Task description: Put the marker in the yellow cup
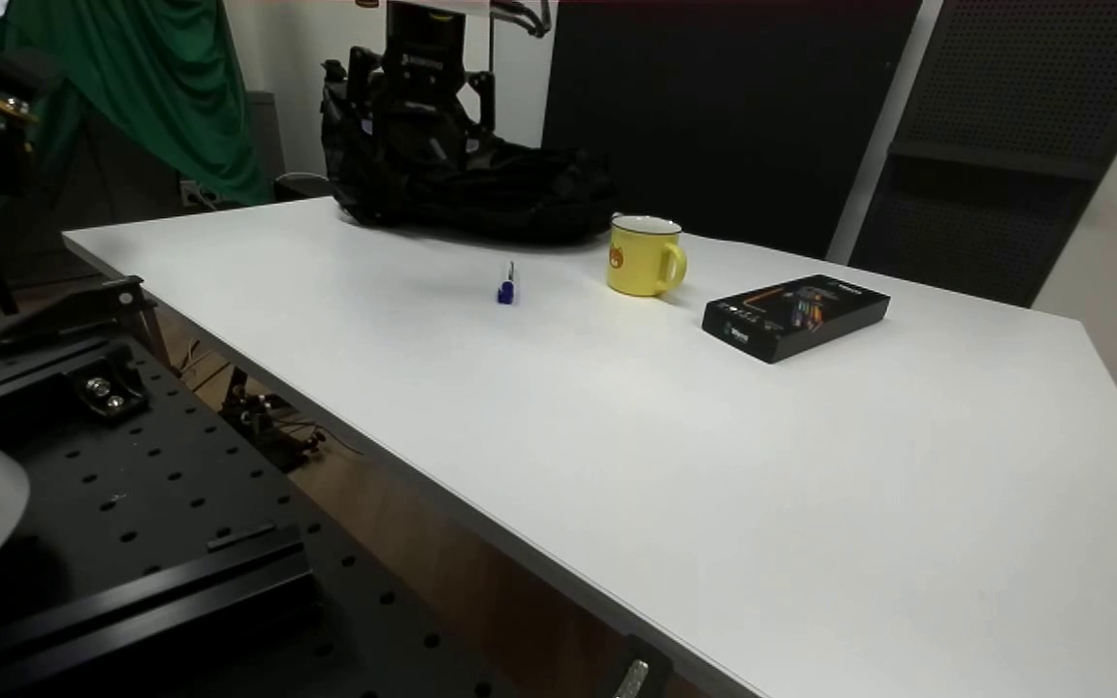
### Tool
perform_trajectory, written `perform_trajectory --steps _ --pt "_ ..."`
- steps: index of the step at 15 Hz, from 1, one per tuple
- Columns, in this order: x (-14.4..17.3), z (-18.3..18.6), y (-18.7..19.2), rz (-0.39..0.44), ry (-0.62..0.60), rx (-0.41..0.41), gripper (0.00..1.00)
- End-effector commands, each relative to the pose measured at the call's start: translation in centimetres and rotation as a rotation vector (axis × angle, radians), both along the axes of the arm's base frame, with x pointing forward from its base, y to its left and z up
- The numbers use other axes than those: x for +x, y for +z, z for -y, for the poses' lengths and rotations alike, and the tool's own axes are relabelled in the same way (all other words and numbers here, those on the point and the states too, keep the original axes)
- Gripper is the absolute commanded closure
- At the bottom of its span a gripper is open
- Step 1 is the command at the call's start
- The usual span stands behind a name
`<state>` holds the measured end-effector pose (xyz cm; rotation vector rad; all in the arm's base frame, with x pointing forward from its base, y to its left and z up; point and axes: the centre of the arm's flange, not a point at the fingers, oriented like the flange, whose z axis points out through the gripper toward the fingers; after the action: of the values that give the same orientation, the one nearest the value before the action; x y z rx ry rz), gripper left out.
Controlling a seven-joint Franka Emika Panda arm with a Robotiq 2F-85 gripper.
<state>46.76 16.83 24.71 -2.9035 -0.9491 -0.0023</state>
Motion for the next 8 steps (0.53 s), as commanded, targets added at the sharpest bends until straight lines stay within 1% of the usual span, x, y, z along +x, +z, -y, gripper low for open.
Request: perform_trajectory --steps 1,3,8 --pt "3.2 -2.8 -2.0 0.066 0.107 -0.035 0.00" --pt "4.3 -3.7 -3.1 0.078 0.152 -0.045 0.00" --pt "7.3 -4.3 -6.9 0.030 0.162 -0.051 0.00"
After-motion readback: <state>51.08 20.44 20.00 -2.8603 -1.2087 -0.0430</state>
